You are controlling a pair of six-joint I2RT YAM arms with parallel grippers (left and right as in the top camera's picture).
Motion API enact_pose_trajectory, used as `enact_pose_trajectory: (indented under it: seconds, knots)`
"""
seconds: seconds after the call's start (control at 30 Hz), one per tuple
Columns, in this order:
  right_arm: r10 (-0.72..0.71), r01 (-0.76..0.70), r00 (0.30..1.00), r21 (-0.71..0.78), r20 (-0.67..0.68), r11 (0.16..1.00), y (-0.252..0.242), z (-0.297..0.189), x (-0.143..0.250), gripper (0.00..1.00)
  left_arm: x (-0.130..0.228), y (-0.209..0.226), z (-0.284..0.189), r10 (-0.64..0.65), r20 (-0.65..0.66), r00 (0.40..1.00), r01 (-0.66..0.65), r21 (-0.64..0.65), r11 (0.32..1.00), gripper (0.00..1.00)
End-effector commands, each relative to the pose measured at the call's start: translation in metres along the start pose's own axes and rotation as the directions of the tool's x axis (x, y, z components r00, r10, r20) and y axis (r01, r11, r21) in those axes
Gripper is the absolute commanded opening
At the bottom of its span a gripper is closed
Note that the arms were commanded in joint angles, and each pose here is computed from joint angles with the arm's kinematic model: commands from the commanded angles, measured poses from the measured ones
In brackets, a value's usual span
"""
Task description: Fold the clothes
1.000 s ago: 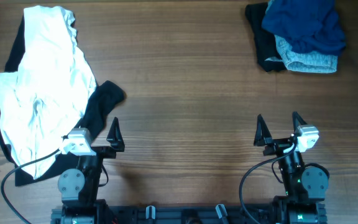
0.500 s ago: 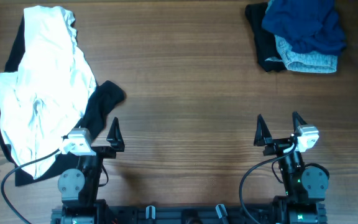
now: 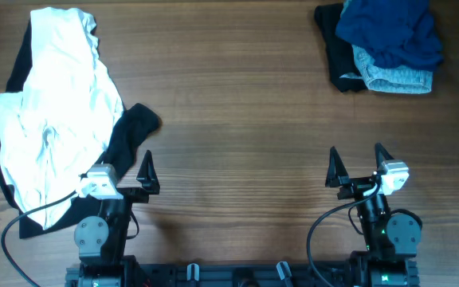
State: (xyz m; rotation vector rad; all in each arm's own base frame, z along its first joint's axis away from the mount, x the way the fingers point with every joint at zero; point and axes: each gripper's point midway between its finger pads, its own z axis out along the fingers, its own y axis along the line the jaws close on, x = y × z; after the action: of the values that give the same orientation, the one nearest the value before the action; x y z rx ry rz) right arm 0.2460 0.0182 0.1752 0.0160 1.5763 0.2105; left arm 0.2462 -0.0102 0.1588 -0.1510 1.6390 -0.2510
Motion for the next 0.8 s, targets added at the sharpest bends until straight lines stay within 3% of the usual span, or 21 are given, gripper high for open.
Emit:
enact_pose_trajectory:
  seconds: [0.0, 0.27, 0.5, 0.77]
  knots:
    - [-0.018, 0.018, 1.0, 0.001, 0.005, 1.0, 0.0, 0.0, -0.001, 1.0, 0.001, 0.003, 0.0, -0.007, 0.001, 1.0, 0.007, -0.013, 1.0, 1.0]
    - [-0.003, 0.002, 1.0, 0.044, 0.012, 0.999, -0.007, 0.0, -0.003, 1.0, 0.001, 0.003, 0.0, -0.008, 0.001, 1.0, 0.008, -0.012, 1.0, 1.0]
    - [0.097, -0.098, 0.995, -0.076, -0.008, 0.992, 0.013, -0.001, -0.001, 1.0, 0.001, 0.003, 0.0, -0.013, 0.001, 1.0, 0.013, -0.012, 1.0, 1.0]
    - [0.074, -0.073, 0.997, -0.162, -0.002, 0.984, 0.029, -0.003, -0.009, 1.0, -0.002, 0.0, -0.001, -0.158, 0.003, 0.987, 0.158, 0.003, 0.987, 1.0]
